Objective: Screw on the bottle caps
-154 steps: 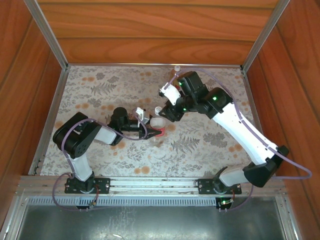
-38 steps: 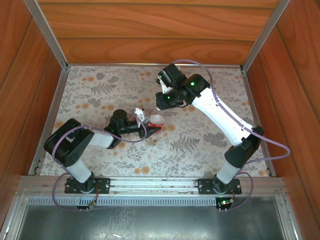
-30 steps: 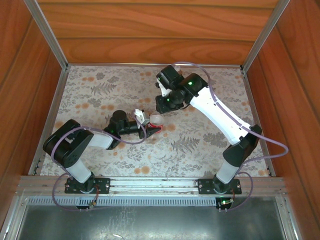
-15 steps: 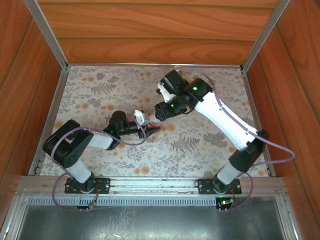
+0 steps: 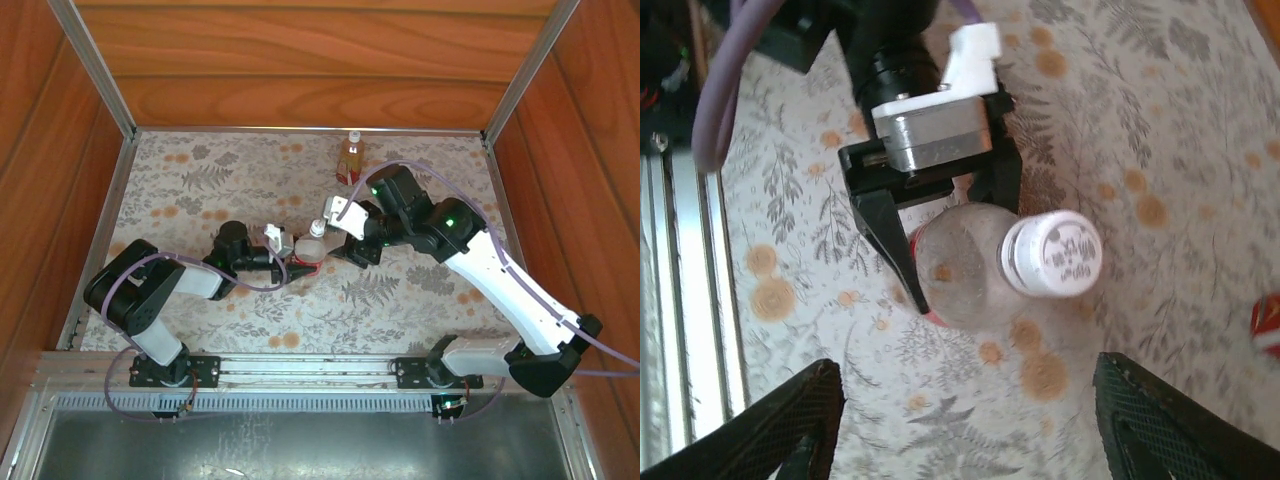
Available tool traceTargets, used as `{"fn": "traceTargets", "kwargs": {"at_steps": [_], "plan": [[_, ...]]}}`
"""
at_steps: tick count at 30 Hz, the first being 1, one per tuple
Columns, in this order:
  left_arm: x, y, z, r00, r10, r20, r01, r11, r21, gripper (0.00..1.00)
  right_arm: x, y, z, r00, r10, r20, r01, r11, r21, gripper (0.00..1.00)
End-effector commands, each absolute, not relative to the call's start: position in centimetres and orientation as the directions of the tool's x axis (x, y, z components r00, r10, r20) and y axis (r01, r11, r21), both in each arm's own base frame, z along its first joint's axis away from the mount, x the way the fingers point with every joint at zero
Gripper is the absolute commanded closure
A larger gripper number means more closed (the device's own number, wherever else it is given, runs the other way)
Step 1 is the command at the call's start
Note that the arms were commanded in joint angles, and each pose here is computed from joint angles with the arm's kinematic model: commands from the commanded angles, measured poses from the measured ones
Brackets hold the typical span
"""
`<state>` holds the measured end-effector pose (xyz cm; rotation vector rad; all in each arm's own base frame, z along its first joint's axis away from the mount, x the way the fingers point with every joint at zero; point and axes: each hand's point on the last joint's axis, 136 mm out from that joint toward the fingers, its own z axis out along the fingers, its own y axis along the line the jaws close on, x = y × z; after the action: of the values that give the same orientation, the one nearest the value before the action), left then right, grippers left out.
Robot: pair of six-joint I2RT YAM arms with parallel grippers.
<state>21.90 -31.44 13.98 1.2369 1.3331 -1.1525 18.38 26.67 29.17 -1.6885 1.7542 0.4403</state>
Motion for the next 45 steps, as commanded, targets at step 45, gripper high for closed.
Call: {"fn": "traceTargets", "kwargs": {"at_steps": [45], "plan": [[19.4,-29.3,12.7,-0.043,0.150,-0.988,0.997,-0.050,-0.051,0.39,20.2,30.7,27.0,0.179,-0.803,-0.569,-0.967,-0.250,0.048,0.61]]}}
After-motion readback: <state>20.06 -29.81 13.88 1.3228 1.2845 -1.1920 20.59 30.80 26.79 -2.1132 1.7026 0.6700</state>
